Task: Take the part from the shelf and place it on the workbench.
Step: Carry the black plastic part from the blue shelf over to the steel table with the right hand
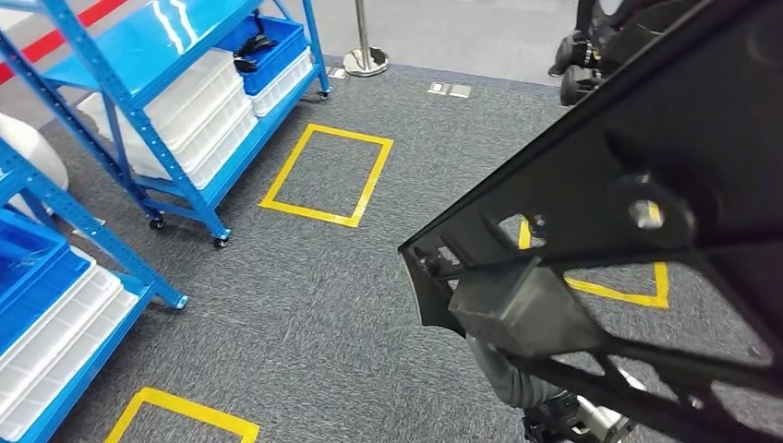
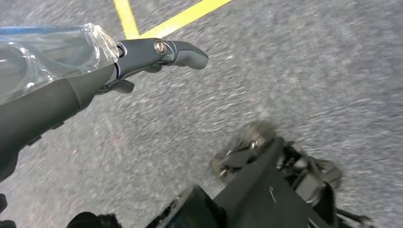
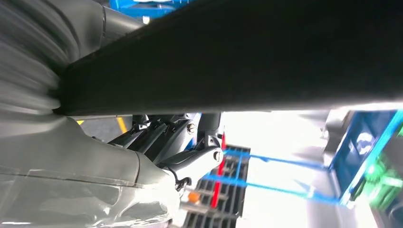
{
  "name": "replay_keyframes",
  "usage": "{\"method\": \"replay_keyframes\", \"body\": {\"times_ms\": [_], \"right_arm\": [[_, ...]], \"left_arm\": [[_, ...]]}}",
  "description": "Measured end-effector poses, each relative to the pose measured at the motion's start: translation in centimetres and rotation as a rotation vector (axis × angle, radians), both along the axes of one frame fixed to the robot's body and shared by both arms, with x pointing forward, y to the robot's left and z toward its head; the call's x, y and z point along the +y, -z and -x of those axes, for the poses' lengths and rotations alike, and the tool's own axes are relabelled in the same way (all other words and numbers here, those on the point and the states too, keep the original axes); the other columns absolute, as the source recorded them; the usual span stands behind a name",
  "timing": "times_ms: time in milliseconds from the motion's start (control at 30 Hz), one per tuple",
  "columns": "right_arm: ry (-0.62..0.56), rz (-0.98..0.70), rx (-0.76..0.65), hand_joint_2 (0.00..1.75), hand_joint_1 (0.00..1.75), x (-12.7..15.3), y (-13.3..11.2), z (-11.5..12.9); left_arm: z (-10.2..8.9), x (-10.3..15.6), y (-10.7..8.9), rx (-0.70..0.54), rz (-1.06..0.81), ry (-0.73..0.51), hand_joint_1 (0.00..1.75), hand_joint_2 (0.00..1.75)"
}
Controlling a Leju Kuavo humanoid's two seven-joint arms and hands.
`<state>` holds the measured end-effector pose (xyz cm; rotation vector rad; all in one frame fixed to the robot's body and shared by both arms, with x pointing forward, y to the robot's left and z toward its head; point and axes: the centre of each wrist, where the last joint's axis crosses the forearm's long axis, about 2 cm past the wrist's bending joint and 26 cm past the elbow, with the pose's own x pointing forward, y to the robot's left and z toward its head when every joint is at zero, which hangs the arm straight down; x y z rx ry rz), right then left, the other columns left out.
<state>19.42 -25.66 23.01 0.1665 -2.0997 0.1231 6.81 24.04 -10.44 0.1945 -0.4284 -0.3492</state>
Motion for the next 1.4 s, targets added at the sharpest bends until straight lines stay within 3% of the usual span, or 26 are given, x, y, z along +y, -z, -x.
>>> {"method": "replay_keyframes", "body": {"times_ms": [533,1400], "right_arm": [[0.082,-0.014,0.036,1.75,1.75,-2.5,0.9,-0.3],[0.133,0.036,0.026,1.75,1.75,-3.4,0.4,-0.1]], "left_arm": [[0.3,-0.3,0.0,0.002,0.007,-0.007,0.00,1.75],[0.0,-0.4,0.0,-0.015,0.006,-0.023,0.00,1.75]]}}
